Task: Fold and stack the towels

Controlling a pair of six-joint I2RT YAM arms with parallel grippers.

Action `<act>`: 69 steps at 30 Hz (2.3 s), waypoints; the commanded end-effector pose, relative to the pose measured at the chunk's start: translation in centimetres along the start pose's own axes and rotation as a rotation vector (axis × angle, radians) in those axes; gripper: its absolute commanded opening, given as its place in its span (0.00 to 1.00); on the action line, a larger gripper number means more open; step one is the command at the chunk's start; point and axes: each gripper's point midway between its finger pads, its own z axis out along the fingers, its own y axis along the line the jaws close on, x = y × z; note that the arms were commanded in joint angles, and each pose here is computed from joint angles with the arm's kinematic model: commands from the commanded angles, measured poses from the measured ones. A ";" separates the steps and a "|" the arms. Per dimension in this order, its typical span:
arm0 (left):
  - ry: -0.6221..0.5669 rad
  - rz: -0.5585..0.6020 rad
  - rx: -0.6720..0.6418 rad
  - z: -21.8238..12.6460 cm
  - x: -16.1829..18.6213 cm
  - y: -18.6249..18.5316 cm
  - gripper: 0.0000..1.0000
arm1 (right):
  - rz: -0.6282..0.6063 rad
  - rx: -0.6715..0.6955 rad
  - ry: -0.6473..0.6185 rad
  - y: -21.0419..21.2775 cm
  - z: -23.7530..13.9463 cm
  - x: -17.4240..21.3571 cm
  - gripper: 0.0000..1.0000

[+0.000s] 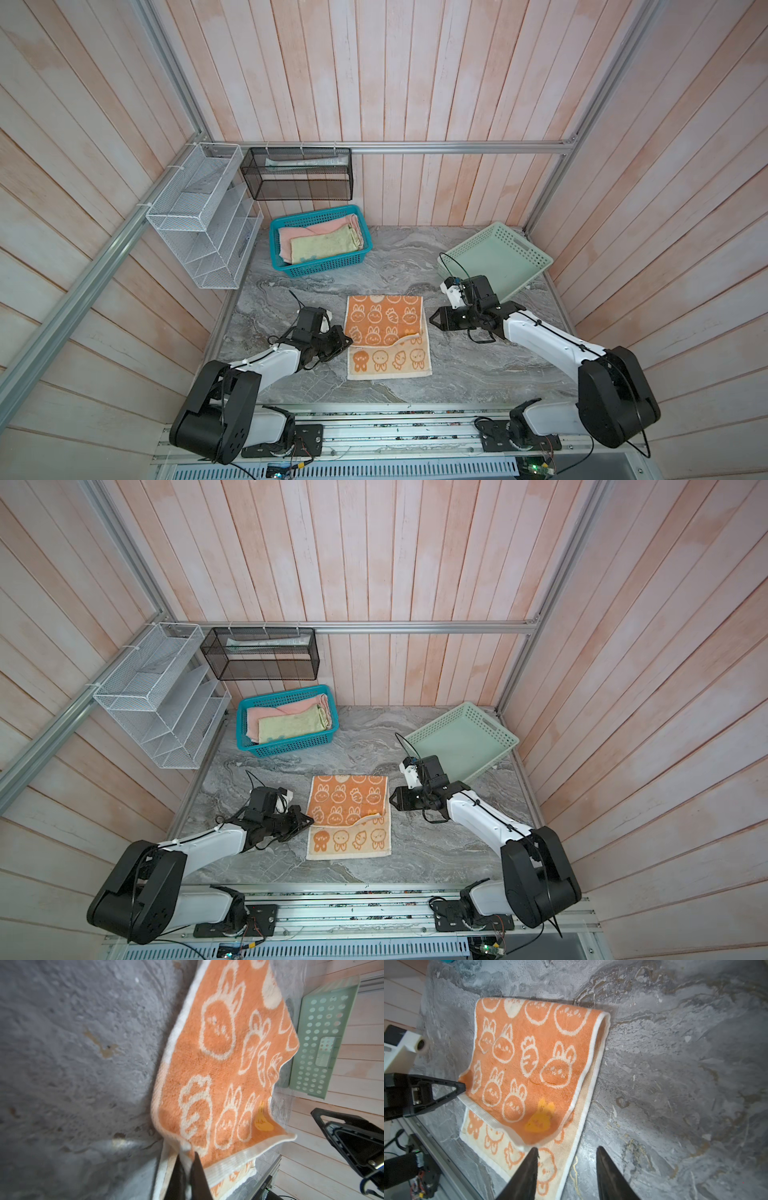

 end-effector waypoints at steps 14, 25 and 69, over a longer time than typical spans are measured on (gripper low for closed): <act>-0.003 0.038 -0.003 0.0 0.4 -1.0 0.01 | 0.275 0.015 0.224 1.9 3.7 5.2 0.46; 0.015 0.048 -0.001 0.2 0.9 -0.9 0.01 | 0.299 0.025 0.248 1.8 4.7 7.1 0.41; 0.058 0.065 -0.003 -2.6 5.3 -3.4 0.00 | 0.217 0.002 0.196 2.7 -0.3 7.9 0.00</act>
